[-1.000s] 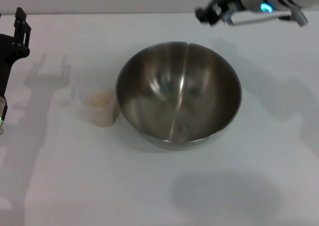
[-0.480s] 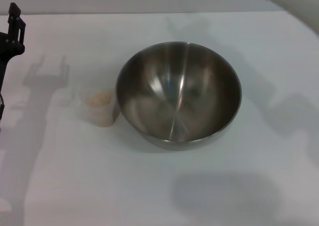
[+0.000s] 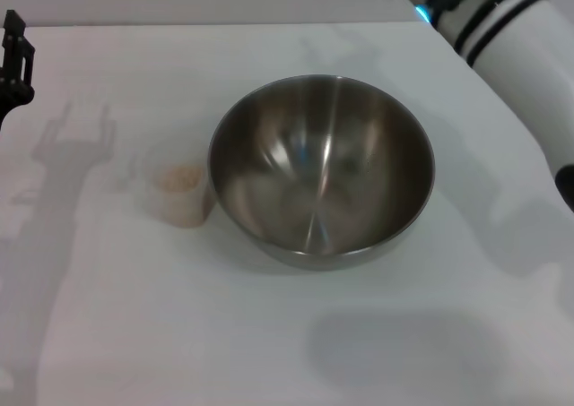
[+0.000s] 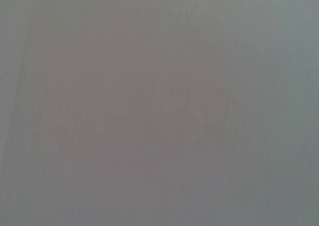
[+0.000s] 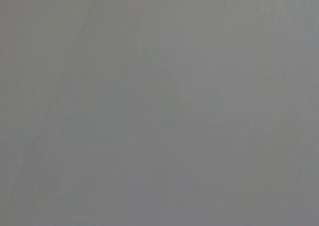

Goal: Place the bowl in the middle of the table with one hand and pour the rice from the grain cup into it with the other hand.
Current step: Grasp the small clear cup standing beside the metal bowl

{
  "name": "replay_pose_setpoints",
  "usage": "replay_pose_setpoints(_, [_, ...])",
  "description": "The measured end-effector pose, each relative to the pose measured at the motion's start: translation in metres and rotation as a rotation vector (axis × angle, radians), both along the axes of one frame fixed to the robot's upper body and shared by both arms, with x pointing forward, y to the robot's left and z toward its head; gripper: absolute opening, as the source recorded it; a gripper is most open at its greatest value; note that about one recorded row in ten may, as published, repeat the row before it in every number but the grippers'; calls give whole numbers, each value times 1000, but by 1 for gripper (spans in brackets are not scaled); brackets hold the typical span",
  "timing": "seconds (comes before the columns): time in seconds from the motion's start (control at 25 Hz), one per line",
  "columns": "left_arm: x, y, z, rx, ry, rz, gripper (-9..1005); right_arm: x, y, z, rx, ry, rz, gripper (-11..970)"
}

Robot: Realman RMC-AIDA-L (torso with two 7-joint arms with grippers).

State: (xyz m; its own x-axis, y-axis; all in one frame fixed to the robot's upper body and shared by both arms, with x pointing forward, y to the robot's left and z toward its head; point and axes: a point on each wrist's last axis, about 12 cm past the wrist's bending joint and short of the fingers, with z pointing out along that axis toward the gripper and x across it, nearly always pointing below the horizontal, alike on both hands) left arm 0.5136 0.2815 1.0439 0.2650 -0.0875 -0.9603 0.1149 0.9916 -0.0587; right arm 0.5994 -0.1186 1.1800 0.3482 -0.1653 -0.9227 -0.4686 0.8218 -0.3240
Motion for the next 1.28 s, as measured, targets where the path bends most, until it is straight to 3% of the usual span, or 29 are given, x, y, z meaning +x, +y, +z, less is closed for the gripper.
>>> replay_pose_setpoints(0.2, [-5, 2, -1, -1, -5, 5, 515, -11, -21, -21, 83, -7, -22, 490])
replay_pose_setpoints(0.48, [-11, 3, -5, 0, 6, 7, 515, -43, -61, -50, 150, -71, -97, 490])
replay_pose_setpoints(0.76, [-32, 2, -17, 21, 53, -16, 514, -65, -114, -81, 151, -171, -208, 489])
replay_pose_setpoints(0.96, [-42, 5, -24, 24, 83, -7, 514, -65, -133, -89, 133, -190, -258, 489])
replay_pose_setpoints(1.28, [-63, 1, -37, 72, 143, -87, 513, -51, -138, -90, 107, -186, -278, 489])
